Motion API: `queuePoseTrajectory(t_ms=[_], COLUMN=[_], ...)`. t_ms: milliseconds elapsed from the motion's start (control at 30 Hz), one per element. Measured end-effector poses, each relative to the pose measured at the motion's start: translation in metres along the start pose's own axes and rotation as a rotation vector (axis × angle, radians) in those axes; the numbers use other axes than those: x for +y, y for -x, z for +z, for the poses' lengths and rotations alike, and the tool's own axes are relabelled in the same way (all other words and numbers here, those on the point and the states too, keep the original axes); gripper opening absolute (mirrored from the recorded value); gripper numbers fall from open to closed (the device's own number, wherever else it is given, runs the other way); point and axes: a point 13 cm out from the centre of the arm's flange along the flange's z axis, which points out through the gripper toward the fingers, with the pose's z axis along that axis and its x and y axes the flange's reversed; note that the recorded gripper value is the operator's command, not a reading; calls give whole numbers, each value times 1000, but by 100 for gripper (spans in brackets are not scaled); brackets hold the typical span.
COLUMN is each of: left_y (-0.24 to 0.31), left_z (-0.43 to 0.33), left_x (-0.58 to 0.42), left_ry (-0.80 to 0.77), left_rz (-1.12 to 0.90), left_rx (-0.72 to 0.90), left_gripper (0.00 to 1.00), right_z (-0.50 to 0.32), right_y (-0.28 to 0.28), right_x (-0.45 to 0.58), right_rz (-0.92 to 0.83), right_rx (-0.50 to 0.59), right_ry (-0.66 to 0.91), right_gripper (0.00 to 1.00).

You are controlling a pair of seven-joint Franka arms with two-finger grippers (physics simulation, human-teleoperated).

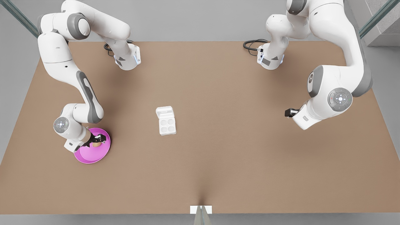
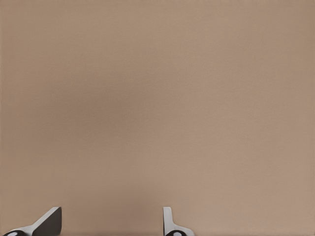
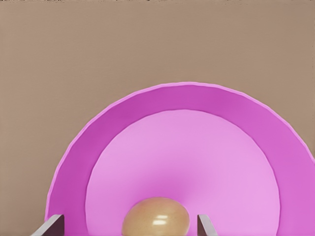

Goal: Pack egg into the box and close the box lid

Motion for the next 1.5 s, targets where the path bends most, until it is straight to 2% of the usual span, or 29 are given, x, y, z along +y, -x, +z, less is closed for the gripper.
queuePoseTrajectory(t_ms=[367,1267,1333,1400,1500], left_y=[1,7,8,9,9], left_z=[1,19,20,21,21], left_x=[0,-14,-14,-15,-15], left_ry=[0,10,10,11,11], left_rz=[-4,8,7,8,6], left_rx=[-2,27,29,29,28], left_gripper=[100,100,100,100,100], right_z=[12,46,46,46,45], right_y=[5,-27,-27,-26,-24], right_x=[-29,-43,-42,-42,-42], right_rz=[20,20,20,18,16], right_rx=[-54,-3,-4,-6,-9], right_ry=[-16,-1,0,0,2], right_gripper=[100,100,53,47,46])
